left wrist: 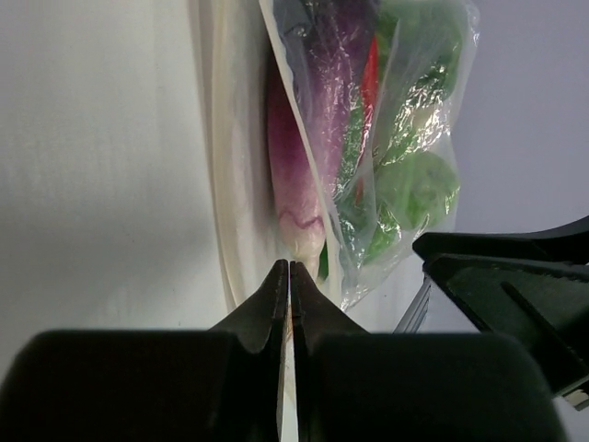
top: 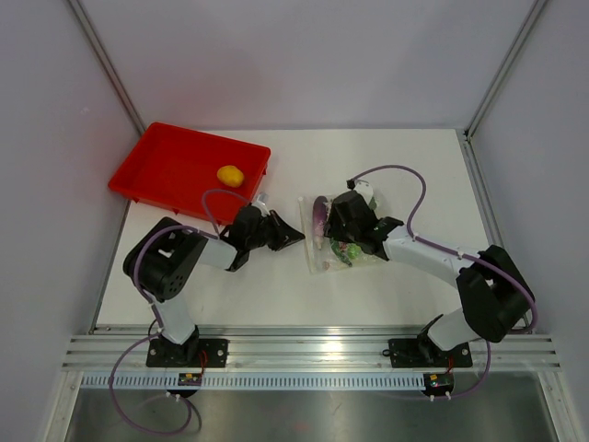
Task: Open the zip-top bag and remove the fake food
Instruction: Pick up the fake vegetable from the zipper food storage bag.
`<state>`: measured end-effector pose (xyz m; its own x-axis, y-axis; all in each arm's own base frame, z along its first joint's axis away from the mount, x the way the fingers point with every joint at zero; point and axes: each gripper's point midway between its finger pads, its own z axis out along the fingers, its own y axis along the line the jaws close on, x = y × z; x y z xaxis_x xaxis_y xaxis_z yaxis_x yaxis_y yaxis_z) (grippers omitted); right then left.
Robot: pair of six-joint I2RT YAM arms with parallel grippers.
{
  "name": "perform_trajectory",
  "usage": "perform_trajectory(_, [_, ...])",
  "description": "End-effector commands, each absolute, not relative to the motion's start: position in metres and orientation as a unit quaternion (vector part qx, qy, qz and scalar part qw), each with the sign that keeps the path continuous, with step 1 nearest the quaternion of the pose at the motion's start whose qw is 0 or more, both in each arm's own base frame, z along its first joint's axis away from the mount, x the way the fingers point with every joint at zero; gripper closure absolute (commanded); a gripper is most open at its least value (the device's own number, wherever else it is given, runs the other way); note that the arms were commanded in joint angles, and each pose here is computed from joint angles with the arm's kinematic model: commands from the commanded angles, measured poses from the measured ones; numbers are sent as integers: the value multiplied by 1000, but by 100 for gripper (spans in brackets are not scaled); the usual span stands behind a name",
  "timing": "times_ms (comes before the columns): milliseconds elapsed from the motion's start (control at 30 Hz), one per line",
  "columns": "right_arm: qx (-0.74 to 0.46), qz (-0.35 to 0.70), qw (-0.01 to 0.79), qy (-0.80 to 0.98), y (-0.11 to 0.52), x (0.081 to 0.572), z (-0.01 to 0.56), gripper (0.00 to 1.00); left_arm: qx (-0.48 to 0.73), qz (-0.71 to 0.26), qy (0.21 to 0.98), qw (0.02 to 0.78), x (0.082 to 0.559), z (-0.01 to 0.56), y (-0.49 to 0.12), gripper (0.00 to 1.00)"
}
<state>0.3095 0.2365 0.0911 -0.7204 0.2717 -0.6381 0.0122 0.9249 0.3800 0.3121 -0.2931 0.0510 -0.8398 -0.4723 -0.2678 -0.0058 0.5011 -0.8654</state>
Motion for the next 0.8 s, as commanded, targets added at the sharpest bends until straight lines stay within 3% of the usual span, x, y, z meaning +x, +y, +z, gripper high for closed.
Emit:
perform_trajectory(0, [92,173,397,897,246,336,123,51,-122,-491,824,254,319,60,-305,95])
perform_trajectory(333, [96,137,412,896,259,376,135,51,-112,-486,830,248,324,55,-312,80])
perform_trajectory(533, [107,140,390,904,251,386,101,52,-112,-490,831,241,324,52,-315,79])
perform_trajectory(767, [123,156,361,911,243,394,79,53,-109,-494,828,240,323,52,-318,70])
